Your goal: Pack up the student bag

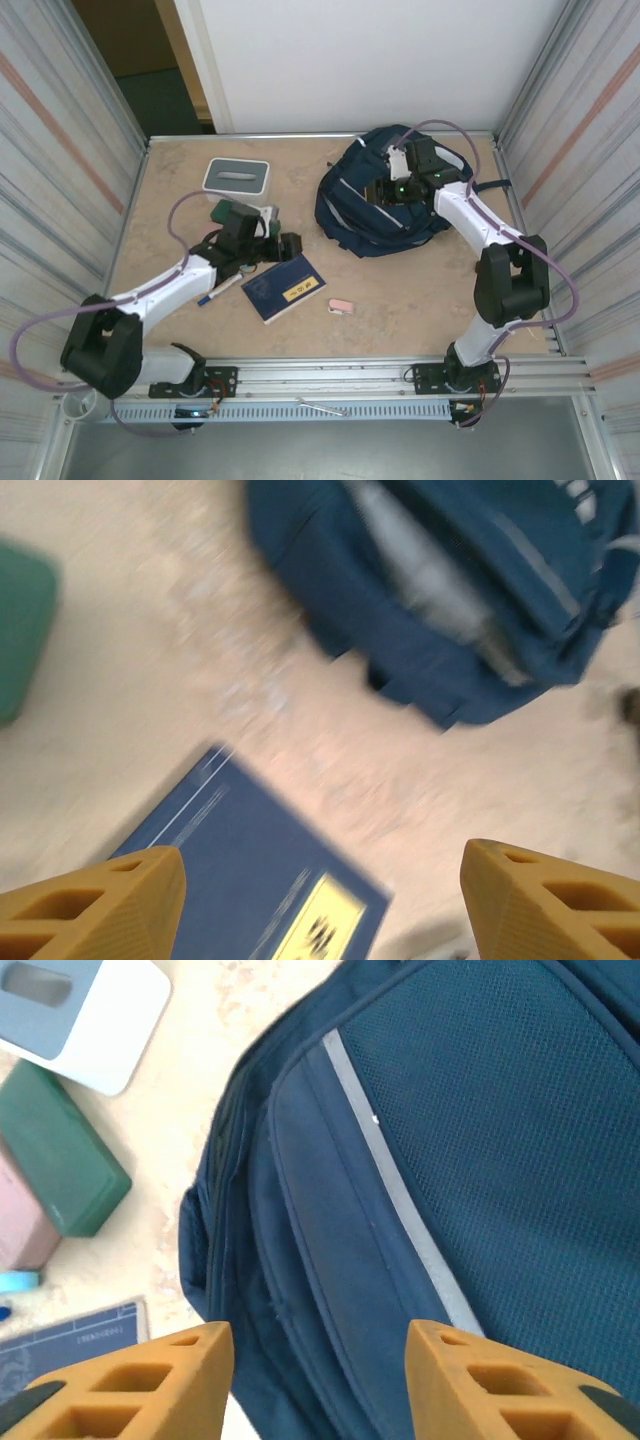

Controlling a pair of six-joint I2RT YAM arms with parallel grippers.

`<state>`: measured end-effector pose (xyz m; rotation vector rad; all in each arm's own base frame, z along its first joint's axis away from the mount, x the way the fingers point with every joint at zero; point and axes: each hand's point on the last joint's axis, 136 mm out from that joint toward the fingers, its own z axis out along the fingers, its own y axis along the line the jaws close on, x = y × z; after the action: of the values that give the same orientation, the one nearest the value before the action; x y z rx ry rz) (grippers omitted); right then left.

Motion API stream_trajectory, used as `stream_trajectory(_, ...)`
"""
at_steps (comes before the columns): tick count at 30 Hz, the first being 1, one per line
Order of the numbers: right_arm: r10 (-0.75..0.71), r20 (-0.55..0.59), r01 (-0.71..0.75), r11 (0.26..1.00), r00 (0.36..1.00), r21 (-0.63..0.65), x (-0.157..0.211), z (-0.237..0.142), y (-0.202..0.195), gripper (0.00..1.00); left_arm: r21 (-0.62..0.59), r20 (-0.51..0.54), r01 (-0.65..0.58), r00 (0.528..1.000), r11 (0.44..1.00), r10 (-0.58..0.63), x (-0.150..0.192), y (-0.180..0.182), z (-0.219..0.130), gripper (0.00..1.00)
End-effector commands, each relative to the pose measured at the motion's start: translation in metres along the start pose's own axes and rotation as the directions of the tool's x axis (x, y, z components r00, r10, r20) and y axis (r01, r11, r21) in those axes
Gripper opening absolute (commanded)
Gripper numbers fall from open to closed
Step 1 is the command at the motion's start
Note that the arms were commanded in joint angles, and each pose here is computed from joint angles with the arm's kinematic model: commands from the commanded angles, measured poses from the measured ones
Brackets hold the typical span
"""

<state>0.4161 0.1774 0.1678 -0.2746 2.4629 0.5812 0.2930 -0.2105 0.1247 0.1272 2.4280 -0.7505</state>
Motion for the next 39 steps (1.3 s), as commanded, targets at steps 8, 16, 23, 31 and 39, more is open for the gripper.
stream_trajectory(8, -0.146, -0.003, 0.146, 0.989, 0.989, 0.030, 0.056, -0.028, 0.079, 0.82, -0.214, -0.109, 0.046, 0.992, 0.976, -0.071, 0.070, 0.066, -0.028, 0.73)
stream_trajectory(16, -0.205, -0.133, 0.181, 0.968, 0.970, -0.171, 0.123, -0.005, 0.161, 0.85, -0.159, -0.174, 0.099, 0.977, 0.982, -0.126, 0.101, 0.064, -0.020, 0.72)
stream_trajectory(23, -0.191, -0.270, 0.109, 0.950, 0.944, -0.292, 0.159, 0.030, 0.196, 0.74, -0.169, -0.183, 0.123, 0.971, 0.978, -0.154, 0.114, 0.072, -0.020, 0.70)
stream_trajectory(31, -0.161, -0.359, 0.038, 0.945, 0.919, -0.324, 0.177, 0.066, 0.207, 0.56, -0.145, -0.200, 0.134, 0.966, 0.980, -0.161, 0.118, 0.069, -0.019, 0.68)
stream_trajectory(39, -0.124, -0.394, 0.026, 0.969, 0.911, -0.244, 0.178, 0.090, 0.178, 0.50, -0.103, -0.237, 0.136, 0.959, 0.985, -0.157, 0.123, 0.061, -0.015, 0.66)
